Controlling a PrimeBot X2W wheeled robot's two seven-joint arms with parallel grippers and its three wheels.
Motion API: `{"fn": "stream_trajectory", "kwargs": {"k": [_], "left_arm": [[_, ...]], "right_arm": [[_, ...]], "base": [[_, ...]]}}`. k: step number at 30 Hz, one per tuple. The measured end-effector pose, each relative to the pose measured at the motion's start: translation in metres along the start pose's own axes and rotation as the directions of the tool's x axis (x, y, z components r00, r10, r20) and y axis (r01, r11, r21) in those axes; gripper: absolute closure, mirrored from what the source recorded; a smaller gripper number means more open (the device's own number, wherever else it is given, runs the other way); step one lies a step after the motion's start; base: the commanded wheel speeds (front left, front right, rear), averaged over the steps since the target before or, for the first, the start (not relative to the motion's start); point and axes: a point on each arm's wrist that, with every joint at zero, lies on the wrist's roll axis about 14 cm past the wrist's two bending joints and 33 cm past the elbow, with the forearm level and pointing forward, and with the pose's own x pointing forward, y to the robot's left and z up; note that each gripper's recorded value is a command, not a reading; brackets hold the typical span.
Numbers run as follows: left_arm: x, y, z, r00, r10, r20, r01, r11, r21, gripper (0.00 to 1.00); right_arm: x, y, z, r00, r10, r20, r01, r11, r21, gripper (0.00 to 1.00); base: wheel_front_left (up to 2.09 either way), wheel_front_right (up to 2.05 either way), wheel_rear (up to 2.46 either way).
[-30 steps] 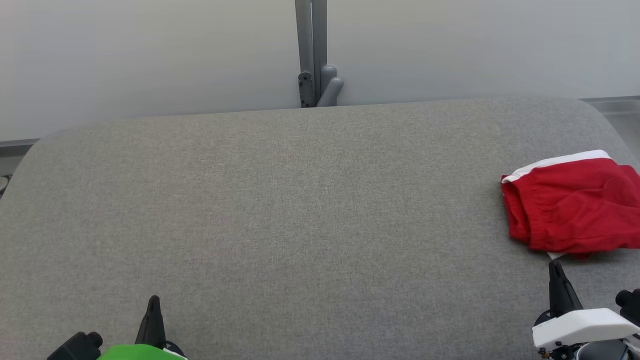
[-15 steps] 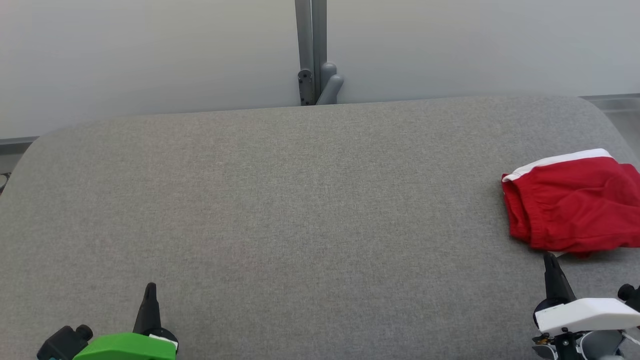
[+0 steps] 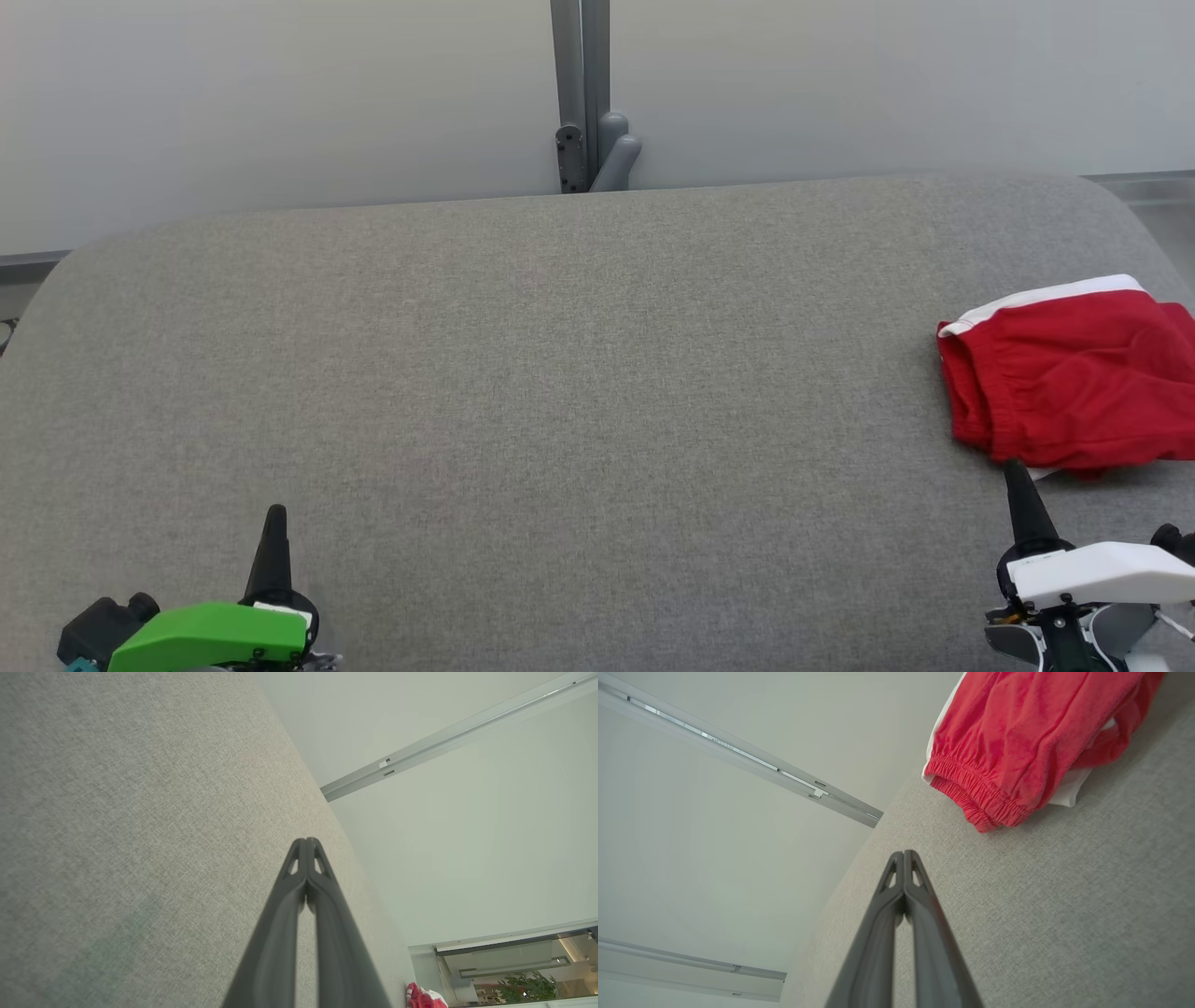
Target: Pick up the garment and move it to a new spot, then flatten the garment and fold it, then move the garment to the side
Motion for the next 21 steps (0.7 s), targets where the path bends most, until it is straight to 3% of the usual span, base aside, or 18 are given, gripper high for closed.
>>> {"fn": "stream_trajectory", "kwargs": {"k": [21], "left_arm": [[0.009,-0.016,0.008,0.999,-0.052,0.005,0.052,0.979,-0.196,1.00]], "right_arm": [[0.009,0.012,-0.003,0.999,0.035,-0.024,-0.029,0.971,0.238,1.00]], "base": [[0.00,0.00,0.00]]}}
